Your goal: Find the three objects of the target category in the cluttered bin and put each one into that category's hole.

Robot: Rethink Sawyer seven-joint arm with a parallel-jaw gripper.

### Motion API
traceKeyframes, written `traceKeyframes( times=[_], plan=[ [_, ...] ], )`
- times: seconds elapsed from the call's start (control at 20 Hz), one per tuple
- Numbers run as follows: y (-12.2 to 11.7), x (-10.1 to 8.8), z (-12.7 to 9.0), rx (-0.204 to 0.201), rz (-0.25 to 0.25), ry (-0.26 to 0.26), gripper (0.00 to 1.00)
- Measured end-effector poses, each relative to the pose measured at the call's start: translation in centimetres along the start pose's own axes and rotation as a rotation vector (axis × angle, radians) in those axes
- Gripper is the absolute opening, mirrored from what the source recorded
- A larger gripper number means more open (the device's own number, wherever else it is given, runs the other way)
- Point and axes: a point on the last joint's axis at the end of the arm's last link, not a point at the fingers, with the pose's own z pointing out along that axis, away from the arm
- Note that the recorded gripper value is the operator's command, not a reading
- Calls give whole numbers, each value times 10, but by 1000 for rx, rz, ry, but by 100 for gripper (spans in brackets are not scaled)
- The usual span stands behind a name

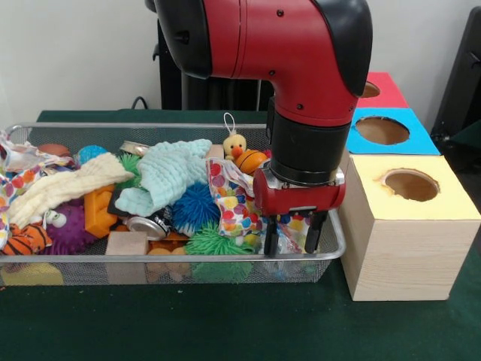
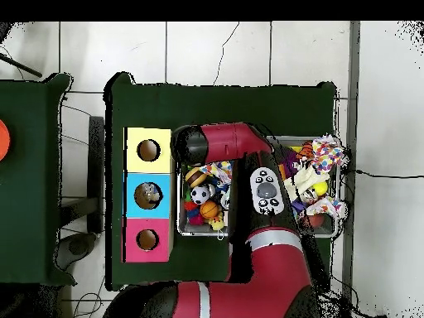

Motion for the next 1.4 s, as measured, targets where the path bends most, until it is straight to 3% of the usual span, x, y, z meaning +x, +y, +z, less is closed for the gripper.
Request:
traceKeyframes(
  times=[0.75,0.8,1.4],
  plan=[
    [0,-1,0,3,6,2,100],
    [-4,0,0,14,7,4,0],
    [-9,1,0,14,27,8,0]
  ],
)
